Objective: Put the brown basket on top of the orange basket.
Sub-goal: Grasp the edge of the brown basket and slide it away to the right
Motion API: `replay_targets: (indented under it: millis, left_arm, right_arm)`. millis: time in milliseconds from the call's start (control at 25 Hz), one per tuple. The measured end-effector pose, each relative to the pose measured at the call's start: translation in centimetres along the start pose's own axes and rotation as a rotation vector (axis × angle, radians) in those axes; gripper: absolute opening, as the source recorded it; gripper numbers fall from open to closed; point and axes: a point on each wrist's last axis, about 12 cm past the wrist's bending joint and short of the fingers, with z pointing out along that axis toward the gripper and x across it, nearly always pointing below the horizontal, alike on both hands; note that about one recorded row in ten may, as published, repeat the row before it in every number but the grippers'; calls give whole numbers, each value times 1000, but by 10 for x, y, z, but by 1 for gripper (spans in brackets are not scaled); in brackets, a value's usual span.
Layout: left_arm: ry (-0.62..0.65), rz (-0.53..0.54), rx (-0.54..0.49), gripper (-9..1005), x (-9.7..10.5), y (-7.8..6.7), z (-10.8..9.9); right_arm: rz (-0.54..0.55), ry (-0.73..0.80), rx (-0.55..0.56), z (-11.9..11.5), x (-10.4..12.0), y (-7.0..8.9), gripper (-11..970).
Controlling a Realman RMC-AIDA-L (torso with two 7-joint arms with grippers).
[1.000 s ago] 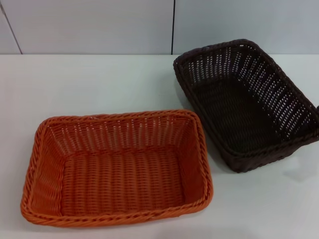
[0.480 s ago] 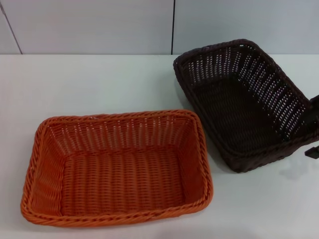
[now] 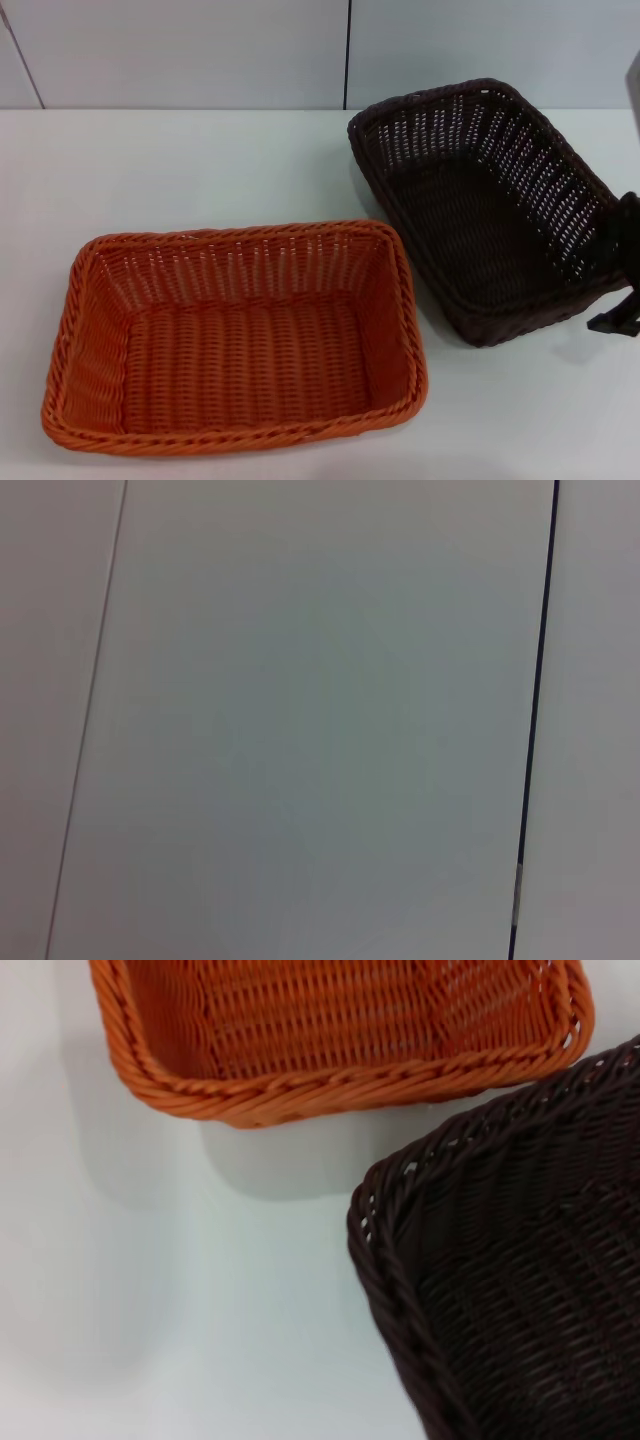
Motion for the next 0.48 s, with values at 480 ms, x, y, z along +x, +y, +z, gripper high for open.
replay_targets:
  millis: [480]
  left_arm:
    - [10,6,6,786,2,0,-2]
  right_arm:
    - [-13,23,36,31,-11,-6,816]
